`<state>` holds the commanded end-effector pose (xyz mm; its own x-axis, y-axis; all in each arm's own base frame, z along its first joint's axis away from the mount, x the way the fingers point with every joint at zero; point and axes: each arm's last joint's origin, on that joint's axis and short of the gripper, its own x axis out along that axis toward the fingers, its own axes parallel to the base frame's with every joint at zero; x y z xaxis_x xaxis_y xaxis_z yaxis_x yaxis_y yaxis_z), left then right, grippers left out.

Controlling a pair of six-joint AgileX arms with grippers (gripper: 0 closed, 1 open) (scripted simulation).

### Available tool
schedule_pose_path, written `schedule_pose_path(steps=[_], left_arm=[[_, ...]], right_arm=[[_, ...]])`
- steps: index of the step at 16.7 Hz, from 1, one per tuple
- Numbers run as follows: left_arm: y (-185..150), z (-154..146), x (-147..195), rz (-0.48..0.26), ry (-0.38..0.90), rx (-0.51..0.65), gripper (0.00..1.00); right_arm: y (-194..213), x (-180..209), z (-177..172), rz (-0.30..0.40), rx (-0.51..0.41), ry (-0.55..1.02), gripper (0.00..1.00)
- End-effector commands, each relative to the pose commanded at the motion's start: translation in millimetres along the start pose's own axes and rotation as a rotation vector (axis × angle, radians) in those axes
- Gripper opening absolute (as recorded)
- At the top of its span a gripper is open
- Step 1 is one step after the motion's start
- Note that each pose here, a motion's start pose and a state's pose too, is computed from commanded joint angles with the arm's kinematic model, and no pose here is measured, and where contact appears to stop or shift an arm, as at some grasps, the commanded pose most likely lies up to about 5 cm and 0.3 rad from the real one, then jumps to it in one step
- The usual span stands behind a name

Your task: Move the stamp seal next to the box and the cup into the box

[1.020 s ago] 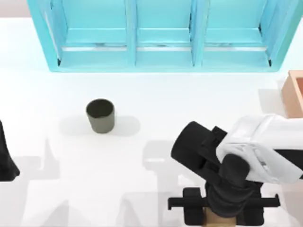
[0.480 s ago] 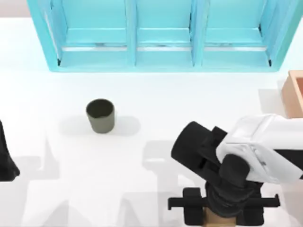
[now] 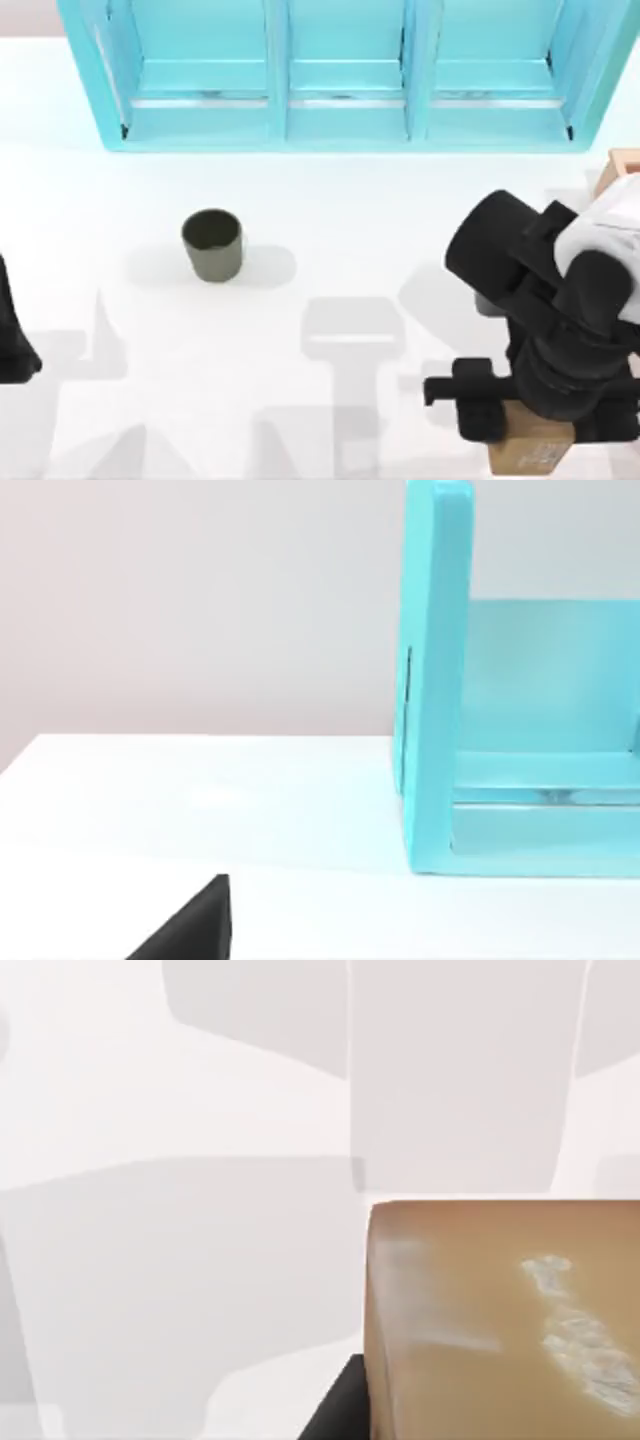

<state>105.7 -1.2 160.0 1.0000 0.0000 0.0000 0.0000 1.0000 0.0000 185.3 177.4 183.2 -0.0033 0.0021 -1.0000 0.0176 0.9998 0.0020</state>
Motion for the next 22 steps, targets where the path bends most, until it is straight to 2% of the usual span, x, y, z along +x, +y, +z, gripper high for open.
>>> schedule_pose_path(steps=[5, 13, 16, 22], left_arm=[[0, 0, 0, 0.0, 0.0, 0.0, 1.0], [0, 0, 0, 0.0, 0.0, 0.0, 1.0], [0, 0, 0, 0.0, 0.0, 0.0, 1.0], [0, 0, 0, 0.0, 0.0, 0.0, 1.0]], right_arm=[[-49, -45, -8, 0.002, -0.004, -0.001, 0.0], [-51, -50, -1, -0.006, -0.008, 0.01, 0.0], [-44, -57, 30, -0.019, -0.008, 0.03, 0.0], [-42, -79, 132, -0.003, -0.007, -0.003, 0.0]])
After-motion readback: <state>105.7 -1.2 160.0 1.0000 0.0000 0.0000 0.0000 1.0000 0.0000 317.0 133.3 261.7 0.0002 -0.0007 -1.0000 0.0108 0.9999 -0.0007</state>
